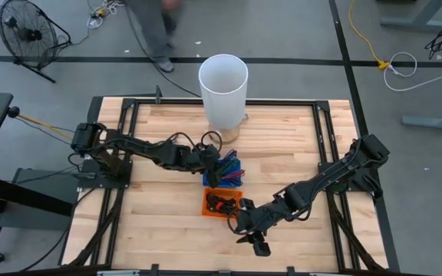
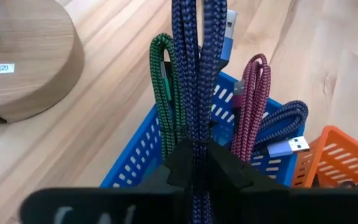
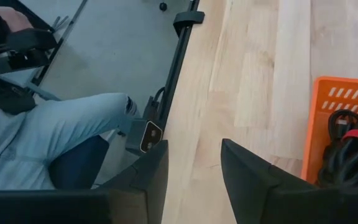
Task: Pick & Place USB Port
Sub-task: Put the blue charger cable into the blue bin, then put the black charger cable into the orange bin
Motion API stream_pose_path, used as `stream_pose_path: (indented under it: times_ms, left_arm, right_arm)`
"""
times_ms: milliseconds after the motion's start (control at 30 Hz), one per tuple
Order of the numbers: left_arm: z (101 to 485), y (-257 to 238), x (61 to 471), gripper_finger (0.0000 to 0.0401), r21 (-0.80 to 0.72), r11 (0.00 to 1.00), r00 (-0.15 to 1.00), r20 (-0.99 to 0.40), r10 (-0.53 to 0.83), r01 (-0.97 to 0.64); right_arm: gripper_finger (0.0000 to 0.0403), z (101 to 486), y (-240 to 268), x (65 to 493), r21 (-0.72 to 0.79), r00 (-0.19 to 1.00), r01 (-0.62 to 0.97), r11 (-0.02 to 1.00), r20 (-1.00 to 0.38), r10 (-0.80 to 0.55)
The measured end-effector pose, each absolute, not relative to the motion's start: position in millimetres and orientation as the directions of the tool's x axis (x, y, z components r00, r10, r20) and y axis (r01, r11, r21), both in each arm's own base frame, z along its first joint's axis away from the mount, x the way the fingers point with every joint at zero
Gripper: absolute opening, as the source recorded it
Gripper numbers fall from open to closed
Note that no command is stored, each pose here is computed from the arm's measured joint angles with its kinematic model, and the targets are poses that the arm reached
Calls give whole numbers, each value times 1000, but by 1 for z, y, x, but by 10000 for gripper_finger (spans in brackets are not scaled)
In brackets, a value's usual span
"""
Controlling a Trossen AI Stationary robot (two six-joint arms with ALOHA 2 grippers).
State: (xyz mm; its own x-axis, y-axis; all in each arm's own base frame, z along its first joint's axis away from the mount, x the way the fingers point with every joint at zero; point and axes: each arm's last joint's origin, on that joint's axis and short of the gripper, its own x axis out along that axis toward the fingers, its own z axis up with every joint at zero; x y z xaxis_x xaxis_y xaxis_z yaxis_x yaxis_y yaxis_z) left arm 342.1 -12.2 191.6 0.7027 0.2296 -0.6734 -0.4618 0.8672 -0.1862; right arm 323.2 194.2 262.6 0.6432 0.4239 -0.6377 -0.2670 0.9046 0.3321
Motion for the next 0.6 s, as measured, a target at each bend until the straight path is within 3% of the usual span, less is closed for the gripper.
stream_pose_path:
  times_ms: [300, 600]
  left_arm:
    - [191, -12, 342, 118, -215, 846, 698, -679, 230, -488]
    - [203, -12, 334, 117, -85, 918, 697, -679, 231, -387]
  right_arm:
    - [146, 261, 194, 322, 327, 632, -261, 908, -653, 417]
    - [146, 260, 193, 321, 319, 625, -264, 910, -662, 413]
